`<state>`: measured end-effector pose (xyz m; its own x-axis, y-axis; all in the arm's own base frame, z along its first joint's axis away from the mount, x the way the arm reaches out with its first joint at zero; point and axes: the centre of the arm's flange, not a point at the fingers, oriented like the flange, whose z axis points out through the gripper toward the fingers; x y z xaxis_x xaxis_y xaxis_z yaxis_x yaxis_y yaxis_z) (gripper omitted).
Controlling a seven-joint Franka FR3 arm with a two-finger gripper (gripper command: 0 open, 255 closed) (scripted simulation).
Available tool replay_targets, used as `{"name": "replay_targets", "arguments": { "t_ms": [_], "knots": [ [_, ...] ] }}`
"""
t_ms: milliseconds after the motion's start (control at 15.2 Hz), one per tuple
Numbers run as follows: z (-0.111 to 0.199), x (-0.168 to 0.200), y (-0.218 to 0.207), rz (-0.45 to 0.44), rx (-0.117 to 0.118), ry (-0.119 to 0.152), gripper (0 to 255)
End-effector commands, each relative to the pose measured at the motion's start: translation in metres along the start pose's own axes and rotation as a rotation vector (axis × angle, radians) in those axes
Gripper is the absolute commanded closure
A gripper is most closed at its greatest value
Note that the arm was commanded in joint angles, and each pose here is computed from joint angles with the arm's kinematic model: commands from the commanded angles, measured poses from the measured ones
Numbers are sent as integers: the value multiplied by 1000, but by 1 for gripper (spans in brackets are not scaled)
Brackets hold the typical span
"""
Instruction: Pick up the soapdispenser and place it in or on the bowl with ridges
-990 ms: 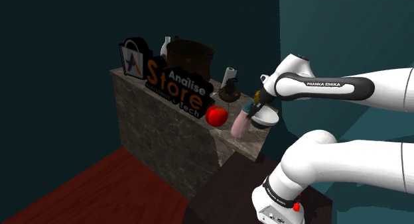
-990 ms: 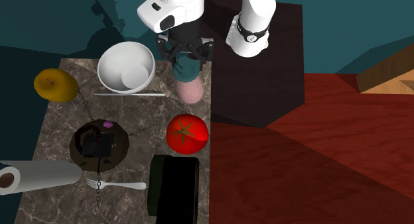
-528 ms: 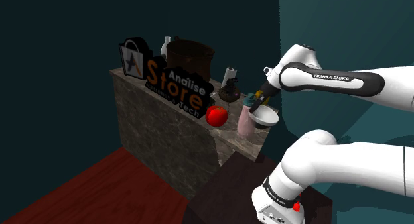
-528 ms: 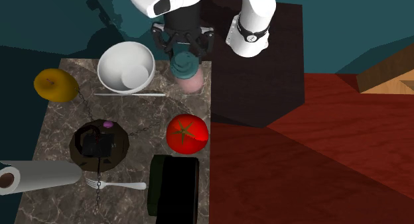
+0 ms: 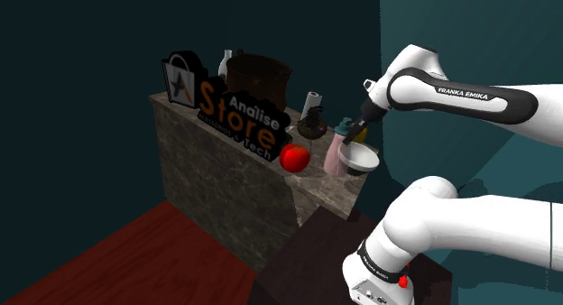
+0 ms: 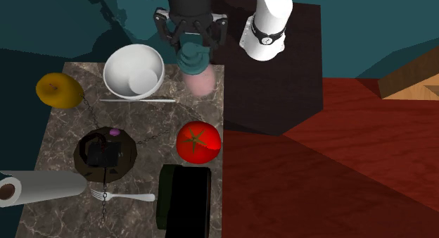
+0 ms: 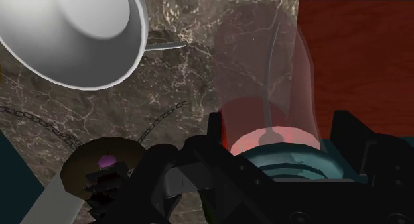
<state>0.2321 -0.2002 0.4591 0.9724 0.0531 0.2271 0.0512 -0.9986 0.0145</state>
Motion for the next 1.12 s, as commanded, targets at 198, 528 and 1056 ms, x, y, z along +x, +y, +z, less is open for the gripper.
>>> {"name": "replay_targets", "arguments": {
  "t_ms": [198,528,1056],
  "knots": [
    [-27,6,0,0,0,0,255],
    [-52,12,0,0,0,0,255],
    [-84,6,50,0,0,0,255]
  ]
}}
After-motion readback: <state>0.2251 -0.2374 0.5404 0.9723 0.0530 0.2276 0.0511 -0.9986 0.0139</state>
